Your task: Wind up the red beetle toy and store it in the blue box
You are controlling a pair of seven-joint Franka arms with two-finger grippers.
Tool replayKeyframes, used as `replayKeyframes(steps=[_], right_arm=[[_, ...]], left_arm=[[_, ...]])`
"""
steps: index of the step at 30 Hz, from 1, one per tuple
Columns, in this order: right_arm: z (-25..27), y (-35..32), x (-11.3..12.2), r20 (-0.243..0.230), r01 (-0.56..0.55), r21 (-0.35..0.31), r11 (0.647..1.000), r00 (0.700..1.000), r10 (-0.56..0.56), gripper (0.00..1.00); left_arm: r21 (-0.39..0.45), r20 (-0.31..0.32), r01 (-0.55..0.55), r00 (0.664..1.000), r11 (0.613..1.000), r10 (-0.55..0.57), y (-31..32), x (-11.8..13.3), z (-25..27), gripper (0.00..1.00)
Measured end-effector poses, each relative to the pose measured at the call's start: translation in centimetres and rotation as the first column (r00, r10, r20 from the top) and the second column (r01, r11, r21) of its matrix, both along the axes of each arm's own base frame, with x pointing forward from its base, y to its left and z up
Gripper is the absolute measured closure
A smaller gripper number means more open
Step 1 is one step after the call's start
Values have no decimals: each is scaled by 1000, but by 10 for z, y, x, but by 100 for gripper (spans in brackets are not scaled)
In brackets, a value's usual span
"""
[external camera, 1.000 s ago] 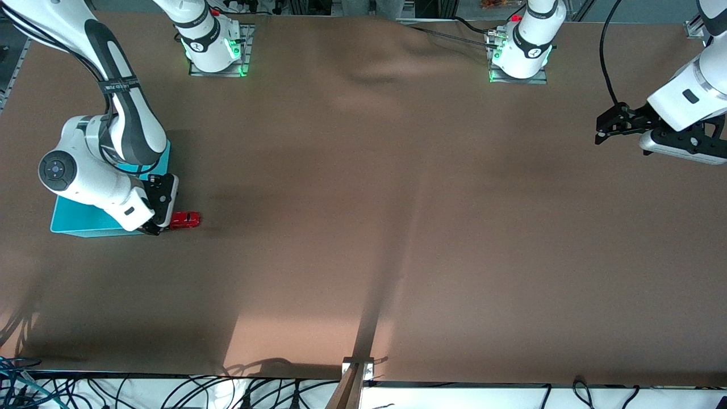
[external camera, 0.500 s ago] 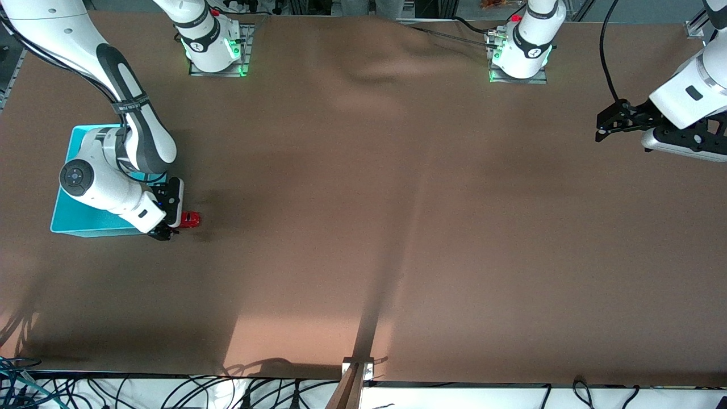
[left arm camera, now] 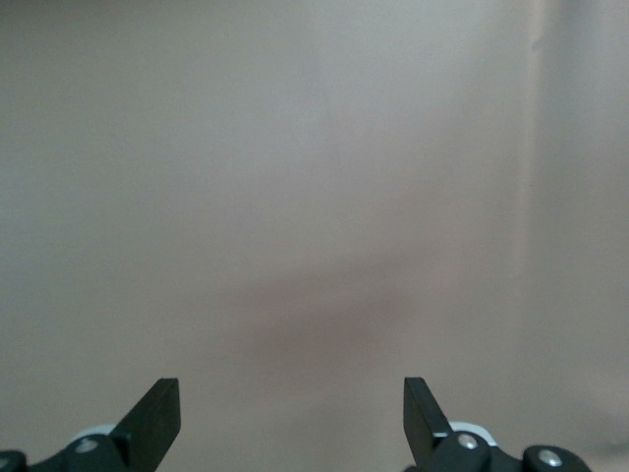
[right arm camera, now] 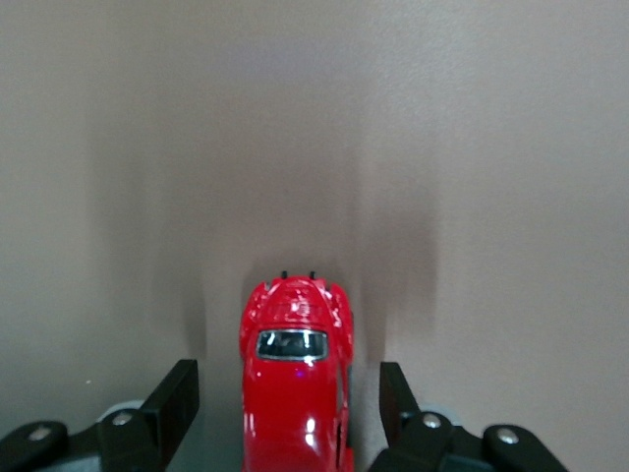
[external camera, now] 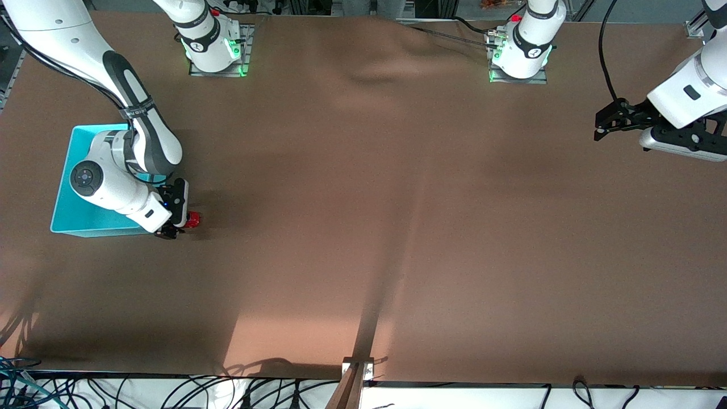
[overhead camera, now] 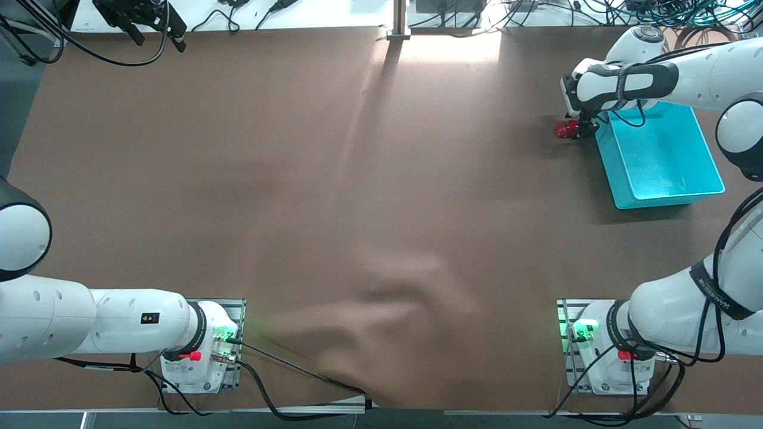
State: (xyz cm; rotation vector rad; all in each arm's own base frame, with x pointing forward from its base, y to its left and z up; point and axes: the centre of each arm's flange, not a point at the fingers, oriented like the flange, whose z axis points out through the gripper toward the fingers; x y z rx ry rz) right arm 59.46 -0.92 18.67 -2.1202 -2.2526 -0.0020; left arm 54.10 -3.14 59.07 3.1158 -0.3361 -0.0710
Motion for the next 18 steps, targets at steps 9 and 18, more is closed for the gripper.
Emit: replayKeyframes(steps=[9, 18], right_arm=[[6, 1, 2, 11, -2, 0, 1000, 1000, 2, 53], [28, 16, 12, 32, -20, 6, 1000, 999, 20, 53]], left_arm=[[-1, 8, 0, 1000, 1000, 0, 0, -1, 13, 0], [-3, -6, -6, 1000, 1000, 5, 1, 11, 5, 0]])
